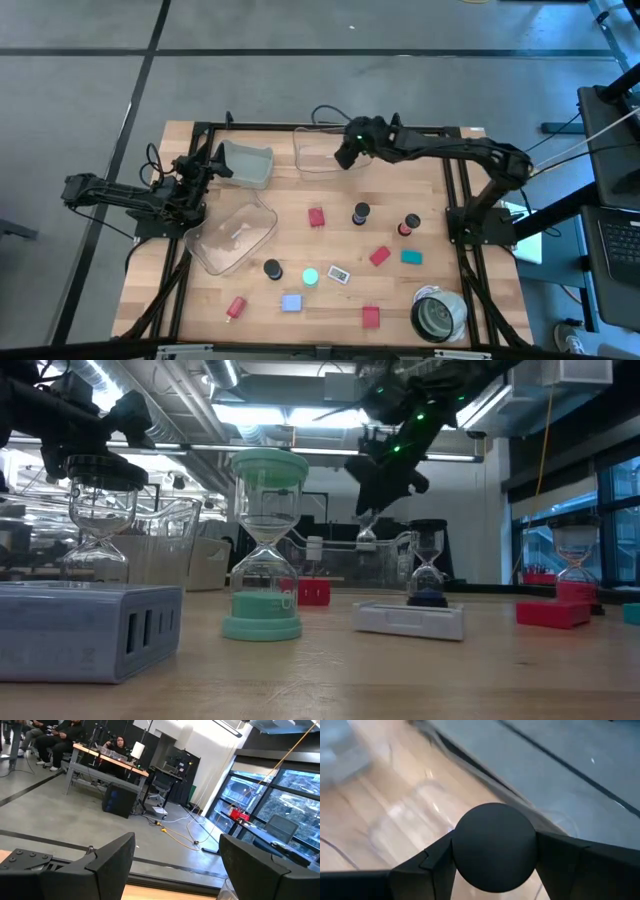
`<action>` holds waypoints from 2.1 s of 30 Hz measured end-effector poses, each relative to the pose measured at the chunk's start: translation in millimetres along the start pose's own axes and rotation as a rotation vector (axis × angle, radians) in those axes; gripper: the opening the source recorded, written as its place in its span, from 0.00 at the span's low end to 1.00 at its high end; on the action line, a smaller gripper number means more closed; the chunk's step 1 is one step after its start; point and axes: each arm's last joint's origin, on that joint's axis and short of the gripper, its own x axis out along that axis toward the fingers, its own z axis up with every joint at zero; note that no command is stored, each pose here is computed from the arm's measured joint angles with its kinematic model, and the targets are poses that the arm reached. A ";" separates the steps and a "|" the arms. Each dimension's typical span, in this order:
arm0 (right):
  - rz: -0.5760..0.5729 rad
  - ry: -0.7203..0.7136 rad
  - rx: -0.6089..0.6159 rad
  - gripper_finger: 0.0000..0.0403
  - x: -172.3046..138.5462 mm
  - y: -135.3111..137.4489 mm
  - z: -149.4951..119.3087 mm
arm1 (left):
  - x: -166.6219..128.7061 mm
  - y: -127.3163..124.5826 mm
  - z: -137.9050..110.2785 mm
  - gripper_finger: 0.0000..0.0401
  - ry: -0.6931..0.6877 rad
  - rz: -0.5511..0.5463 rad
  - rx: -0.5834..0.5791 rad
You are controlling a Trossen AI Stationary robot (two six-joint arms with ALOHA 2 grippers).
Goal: Pick & Place Office items
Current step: Put the white hourglass into the top transparent bin, then put the left purple hourglass into the top transparent bin
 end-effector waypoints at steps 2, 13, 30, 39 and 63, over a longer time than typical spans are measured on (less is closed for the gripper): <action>-0.012 0.051 -0.022 0.55 8.7 3.5 0.3 | 0.0 0.0 0.1 0.71 0.000 0.000 0.013; -0.038 0.112 -0.035 0.55 37.2 8.0 -2.7 | 0.0 0.0 0.0 0.71 0.000 0.000 0.033; -0.050 0.099 0.018 0.56 47.8 2.8 -1.9 | 0.0 0.0 0.0 0.71 0.000 0.000 0.026; -0.051 0.099 0.039 0.58 47.9 2.5 -1.9 | 0.0 0.0 0.0 0.71 0.000 0.000 0.026; -0.074 0.064 0.080 0.62 48.4 2.4 1.0 | 0.0 0.0 0.0 0.71 0.000 0.000 0.026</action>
